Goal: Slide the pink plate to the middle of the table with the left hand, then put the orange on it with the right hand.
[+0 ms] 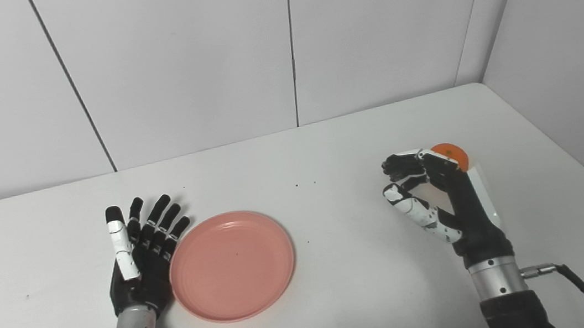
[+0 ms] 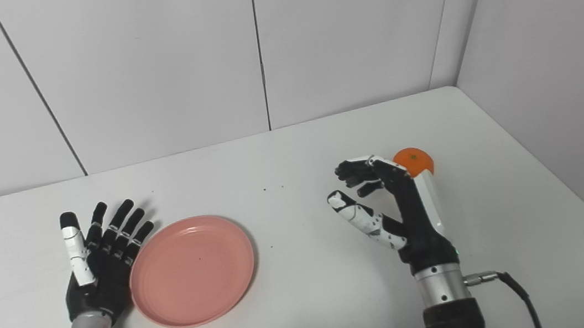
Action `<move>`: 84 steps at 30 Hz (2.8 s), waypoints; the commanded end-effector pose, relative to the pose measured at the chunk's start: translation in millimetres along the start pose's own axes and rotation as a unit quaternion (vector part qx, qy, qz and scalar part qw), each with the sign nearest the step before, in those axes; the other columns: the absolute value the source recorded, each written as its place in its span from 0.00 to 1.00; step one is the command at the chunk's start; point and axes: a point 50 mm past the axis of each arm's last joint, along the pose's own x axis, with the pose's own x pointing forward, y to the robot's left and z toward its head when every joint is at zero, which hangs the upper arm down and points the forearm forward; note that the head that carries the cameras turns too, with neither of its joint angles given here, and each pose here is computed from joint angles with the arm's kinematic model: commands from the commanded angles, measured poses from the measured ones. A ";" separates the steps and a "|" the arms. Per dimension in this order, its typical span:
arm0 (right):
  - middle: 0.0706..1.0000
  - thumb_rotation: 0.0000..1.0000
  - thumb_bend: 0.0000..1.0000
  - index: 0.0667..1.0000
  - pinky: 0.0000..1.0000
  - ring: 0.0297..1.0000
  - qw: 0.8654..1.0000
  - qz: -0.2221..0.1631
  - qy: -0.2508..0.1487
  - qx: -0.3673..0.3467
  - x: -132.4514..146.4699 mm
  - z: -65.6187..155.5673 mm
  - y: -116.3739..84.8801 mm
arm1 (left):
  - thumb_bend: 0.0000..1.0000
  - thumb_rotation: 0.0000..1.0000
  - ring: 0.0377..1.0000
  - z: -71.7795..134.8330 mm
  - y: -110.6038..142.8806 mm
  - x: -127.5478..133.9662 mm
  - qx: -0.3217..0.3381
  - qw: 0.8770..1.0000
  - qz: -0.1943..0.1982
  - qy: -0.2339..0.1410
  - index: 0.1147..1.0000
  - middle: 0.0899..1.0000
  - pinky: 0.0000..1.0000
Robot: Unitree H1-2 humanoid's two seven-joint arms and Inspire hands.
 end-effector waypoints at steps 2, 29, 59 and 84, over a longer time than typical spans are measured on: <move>0.60 0.80 0.75 0.55 0.54 0.59 0.997 -0.012 -0.046 -0.058 20.4 12.7 -22.9 | 0.76 0.84 0.84 -31.3 20.0 -14.7 -0.006 0.997 0.046 0.063 0.99 0.83 0.79; 0.60 0.76 0.78 0.62 0.51 0.57 0.910 0.031 -0.094 -0.402 113.1 -17.7 -77.6 | 0.77 0.85 0.83 -35.9 20.5 -17.2 0.003 0.997 0.048 0.067 0.98 0.81 0.82; 0.60 0.72 0.75 0.58 0.47 0.54 0.893 0.048 -0.013 -0.447 145.6 -97.0 -80.0 | 0.76 0.86 0.85 -33.6 22.4 -19.4 0.001 0.997 0.050 0.067 1.00 0.83 0.84; 0.62 0.69 0.74 0.56 0.56 0.60 0.894 0.102 0.063 -0.432 138.7 -140.5 -81.8 | 0.78 0.83 0.83 -33.4 16.8 -19.3 -0.005 0.996 0.050 0.068 0.98 0.81 0.83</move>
